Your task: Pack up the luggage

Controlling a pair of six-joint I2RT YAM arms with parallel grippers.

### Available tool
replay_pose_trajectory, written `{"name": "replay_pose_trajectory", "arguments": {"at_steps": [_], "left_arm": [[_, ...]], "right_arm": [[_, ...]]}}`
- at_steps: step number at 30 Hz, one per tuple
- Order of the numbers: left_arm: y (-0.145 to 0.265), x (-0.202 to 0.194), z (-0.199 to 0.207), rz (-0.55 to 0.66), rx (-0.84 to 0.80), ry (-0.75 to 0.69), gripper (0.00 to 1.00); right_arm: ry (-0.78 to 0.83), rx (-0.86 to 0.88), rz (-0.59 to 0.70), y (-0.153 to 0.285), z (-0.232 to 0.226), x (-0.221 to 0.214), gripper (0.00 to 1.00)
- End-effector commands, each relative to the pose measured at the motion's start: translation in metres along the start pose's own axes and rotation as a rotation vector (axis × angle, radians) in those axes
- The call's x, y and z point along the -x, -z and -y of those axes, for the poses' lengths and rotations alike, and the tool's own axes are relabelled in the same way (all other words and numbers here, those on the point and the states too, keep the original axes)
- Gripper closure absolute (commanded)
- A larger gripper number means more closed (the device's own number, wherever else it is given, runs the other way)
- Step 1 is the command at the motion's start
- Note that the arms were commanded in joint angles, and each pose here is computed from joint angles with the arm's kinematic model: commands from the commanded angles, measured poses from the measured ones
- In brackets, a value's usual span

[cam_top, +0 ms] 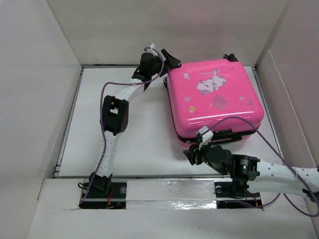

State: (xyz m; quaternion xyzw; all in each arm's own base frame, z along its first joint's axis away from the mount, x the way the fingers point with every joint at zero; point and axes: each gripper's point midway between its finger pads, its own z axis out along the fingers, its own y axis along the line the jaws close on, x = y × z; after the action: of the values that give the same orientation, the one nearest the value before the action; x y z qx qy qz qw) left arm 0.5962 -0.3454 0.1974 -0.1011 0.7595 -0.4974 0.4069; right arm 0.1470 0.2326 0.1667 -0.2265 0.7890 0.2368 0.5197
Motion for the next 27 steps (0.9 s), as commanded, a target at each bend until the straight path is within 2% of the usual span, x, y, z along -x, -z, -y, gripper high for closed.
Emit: {"name": "replay_pose_trajectory", "arguments": {"at_steps": [1,4,7,8,10,11,13,14,16,17,18,19,20,21,22,23,24,25,26,27], "left_arm": [[-0.015,-0.015,0.035,-0.027,-0.135,0.034,0.01],[-0.019,-0.023,0.036,-0.014,-0.165,0.106,0.02],[-0.015,-0.01,0.049,0.054,-0.223,0.16,0.12],[-0.013,-0.004,0.044,0.074,-0.225,0.174,0.21],[-0.004,0.01,0.065,0.133,-0.315,0.203,0.36],[0.003,0.019,0.069,0.17,-0.366,0.203,0.53],[0.007,0.024,0.077,0.189,-0.405,0.219,0.71],[0.01,0.033,0.072,0.208,-0.402,0.217,0.86],[0.026,0.06,0.065,0.267,-0.395,0.199,1.0],[0.031,0.056,0.039,0.274,-0.339,0.215,1.0],[0.055,0.087,0.044,0.345,-0.357,0.189,1.0],[0.067,0.095,0.037,0.368,-0.343,0.18,1.0],[0.077,0.086,0.005,0.368,-0.27,0.184,1.0],[0.102,0.103,0.023,0.419,-0.304,0.153,1.0],[0.122,0.116,0.009,0.461,-0.28,0.142,1.0],[0.134,0.1,-0.02,0.456,-0.216,0.16,1.0],[0.157,0.111,-0.003,0.5,-0.255,0.132,1.0],[0.173,0.116,-0.014,0.529,-0.233,0.129,1.0],[0.185,0.096,-0.039,0.518,-0.173,0.158,1.0],[0.205,0.101,-0.023,0.559,-0.21,0.142,1.0]], "right_arm": [[-0.033,0.009,0.025,0.002,-0.002,0.007,0.46],[-0.041,0.011,0.034,0.004,0.0,0.008,0.46],[-0.052,0.009,0.037,0.008,0.002,0.008,0.46],[-0.054,0.004,0.035,0.008,0.004,0.007,0.46],[-0.081,-0.014,0.03,0.012,0.008,0.005,0.46],[-0.089,-0.022,0.031,0.013,0.011,0.003,0.46],[-0.123,-0.055,0.033,0.018,0.019,0.002,0.46],[-0.136,-0.062,0.036,0.02,0.021,0.002,0.46],[-0.164,-0.091,0.051,0.026,0.032,0.003,0.46],[-0.174,-0.096,0.056,0.028,0.034,0.003,0.46],[-0.168,-0.106,0.051,0.031,0.038,0.001,0.46],[-0.172,-0.111,0.06,0.034,0.04,0.002,0.45],[-0.18,-0.108,0.077,0.037,0.043,0.005,0.44],[-0.174,-0.11,0.079,0.039,0.044,0.005,0.43],[-0.158,-0.123,0.086,0.039,0.049,0.006,0.42],[-0.15,-0.122,0.092,0.04,0.049,0.008,0.41],[-0.137,-0.14,0.089,0.04,0.053,0.009,0.39],[-0.12,-0.144,0.096,0.042,0.054,0.014,0.39],[-0.109,-0.158,0.095,0.041,0.057,0.016,0.38],[-0.093,-0.177,0.09,0.039,0.06,0.018,0.38]]}}
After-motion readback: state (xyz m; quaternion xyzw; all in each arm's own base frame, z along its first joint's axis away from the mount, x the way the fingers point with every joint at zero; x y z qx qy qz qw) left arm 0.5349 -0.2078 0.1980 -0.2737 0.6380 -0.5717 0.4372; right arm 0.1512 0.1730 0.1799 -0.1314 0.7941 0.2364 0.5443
